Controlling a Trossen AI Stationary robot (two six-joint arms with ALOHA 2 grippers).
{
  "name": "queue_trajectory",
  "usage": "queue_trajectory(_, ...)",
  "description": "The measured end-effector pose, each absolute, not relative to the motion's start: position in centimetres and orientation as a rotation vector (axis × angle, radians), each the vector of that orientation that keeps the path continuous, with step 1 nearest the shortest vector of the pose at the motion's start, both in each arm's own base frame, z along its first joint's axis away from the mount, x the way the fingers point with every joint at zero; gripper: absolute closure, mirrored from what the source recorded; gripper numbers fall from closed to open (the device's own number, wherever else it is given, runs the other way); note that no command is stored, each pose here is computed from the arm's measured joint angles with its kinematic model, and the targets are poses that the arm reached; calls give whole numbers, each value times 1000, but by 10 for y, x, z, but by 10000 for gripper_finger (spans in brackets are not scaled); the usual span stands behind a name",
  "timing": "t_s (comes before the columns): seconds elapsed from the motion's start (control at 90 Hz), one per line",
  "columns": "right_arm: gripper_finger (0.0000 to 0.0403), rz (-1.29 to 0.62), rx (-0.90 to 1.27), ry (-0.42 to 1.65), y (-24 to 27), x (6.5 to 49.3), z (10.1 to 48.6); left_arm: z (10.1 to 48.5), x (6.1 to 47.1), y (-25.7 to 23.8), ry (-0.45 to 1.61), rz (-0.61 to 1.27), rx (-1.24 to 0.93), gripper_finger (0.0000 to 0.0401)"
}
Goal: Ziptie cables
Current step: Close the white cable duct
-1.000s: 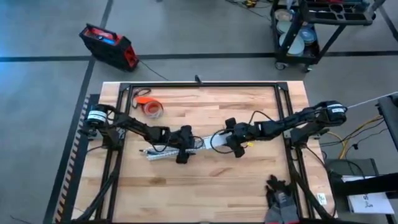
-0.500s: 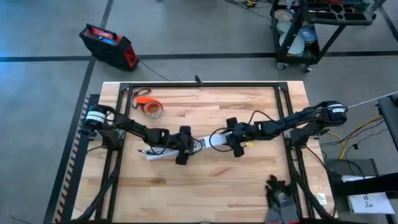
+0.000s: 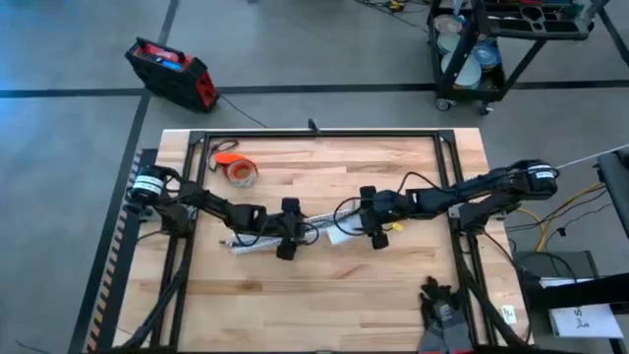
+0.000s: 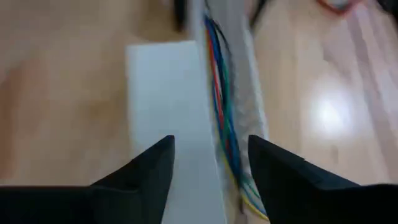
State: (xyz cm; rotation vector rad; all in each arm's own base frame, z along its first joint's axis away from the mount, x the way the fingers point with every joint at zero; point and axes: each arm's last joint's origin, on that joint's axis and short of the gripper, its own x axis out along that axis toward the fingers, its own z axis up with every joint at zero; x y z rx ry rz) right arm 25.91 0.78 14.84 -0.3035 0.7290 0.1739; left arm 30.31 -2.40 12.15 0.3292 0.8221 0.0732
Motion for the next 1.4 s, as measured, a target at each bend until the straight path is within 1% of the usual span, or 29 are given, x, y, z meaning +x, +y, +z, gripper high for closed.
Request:
queue_trajectory(0.089,259,208,-292,732,16,257,150,129,302,-24,843,86,323,44)
queue_trajectory(0.2,292,241,-262,794,28,252,144,143,305,-29,860,95,310,44)
queue_trajectory(0.322,305,274,-237,829,40,247,140,166,309,-40,896,127,300,44)
queue_trajectory(0.4,295,271,-246,852,41,245,138,184,313,-48,895,146,271,44)
queue_trajectory(0.5,264,255,-255,894,39,244,131,211,320,-62,792,153,178,44)
queue_trajectory(0.644,216,222,-283,941,41,246,112,221,322,-93,625,110,37,44)
queue_trajectory(0.733,203,204,-260,917,45,254,103,214,318,-114,545,123,10,48)
queue_trajectory(0.867,203,212,-225,879,59,268,91,193,306,-148,477,177,0,51)
queue_trajectory(1.0,208,244,-199,815,78,286,89,165,299,-173,482,219,-17,51)
queue_trajectory(1.1,200,262,-204,782,88,298,93,144,301,-179,506,247,-55,51)
queue_trajectory(1.211,178,324,-198,718,94,306,108,124,308,-184,535,259,-111,50)
queue_trajectory(1.3,153,366,-172,676,94,304,120,110,316,-191,550,258,-101,49)
queue_trajectory(1.4,124,384,-204,672,91,294,120,99,330,-199,566,232,-66,50)
